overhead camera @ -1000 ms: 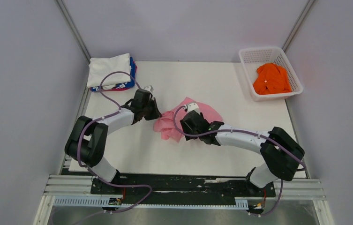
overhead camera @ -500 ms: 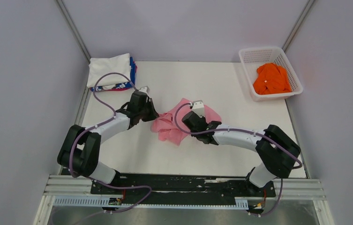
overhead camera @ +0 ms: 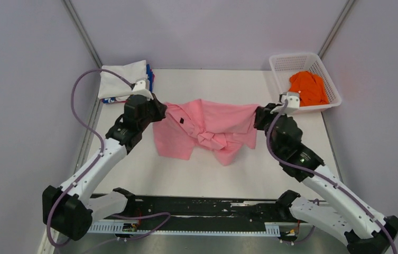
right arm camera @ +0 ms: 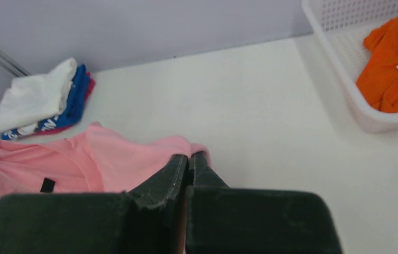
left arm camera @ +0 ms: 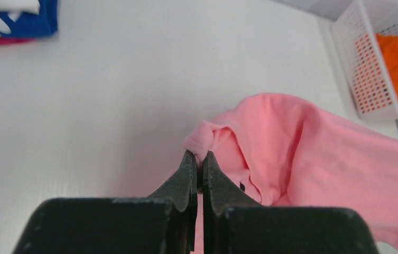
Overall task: Fold and stack the t-shirts
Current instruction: Flatten out the tshirt
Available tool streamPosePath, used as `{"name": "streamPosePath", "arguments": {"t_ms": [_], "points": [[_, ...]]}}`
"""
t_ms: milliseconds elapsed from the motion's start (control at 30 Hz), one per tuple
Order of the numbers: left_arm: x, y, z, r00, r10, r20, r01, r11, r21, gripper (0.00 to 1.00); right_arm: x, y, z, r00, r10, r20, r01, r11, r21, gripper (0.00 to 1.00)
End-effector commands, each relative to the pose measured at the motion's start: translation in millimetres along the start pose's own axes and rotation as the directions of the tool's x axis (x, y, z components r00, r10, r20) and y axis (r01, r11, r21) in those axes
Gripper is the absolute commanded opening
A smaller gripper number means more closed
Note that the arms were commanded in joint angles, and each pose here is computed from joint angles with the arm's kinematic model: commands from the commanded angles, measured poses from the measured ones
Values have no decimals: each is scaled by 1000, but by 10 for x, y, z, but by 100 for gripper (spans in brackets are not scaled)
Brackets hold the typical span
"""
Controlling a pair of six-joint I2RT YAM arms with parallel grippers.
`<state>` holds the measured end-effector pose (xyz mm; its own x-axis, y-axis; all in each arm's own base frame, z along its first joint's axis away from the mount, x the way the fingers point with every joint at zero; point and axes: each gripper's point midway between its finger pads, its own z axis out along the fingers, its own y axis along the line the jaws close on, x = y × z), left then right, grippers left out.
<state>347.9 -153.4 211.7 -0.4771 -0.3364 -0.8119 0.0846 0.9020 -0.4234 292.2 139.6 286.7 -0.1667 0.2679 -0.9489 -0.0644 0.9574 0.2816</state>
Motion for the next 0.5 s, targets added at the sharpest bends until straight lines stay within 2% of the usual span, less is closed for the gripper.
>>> {"name": "streamPosePath", "arguments": {"t_ms": [0, 100, 233, 467], "points": [[-950, -198, -615, 955, 40, 292, -46, 999, 12, 0, -920, 71, -313, 973, 32, 229, -9, 995, -98, 0], [-1256, -178, -972, 919, 48, 392, -44, 999, -19, 0, -1376, 8, -573, 941, 55, 333, -22, 994, -103, 0], [-1656, -146, -1567, 845, 29, 535, -10, 999, -40, 0, -1842, -180, -907, 894, 60, 444, -34, 997, -66, 0], [-1899, -94, -2439, 719, -16, 695, 7, 1000, 16, 0, -2296, -135, -1579, 814, 176, 554, -24, 962, -271, 0]]}}
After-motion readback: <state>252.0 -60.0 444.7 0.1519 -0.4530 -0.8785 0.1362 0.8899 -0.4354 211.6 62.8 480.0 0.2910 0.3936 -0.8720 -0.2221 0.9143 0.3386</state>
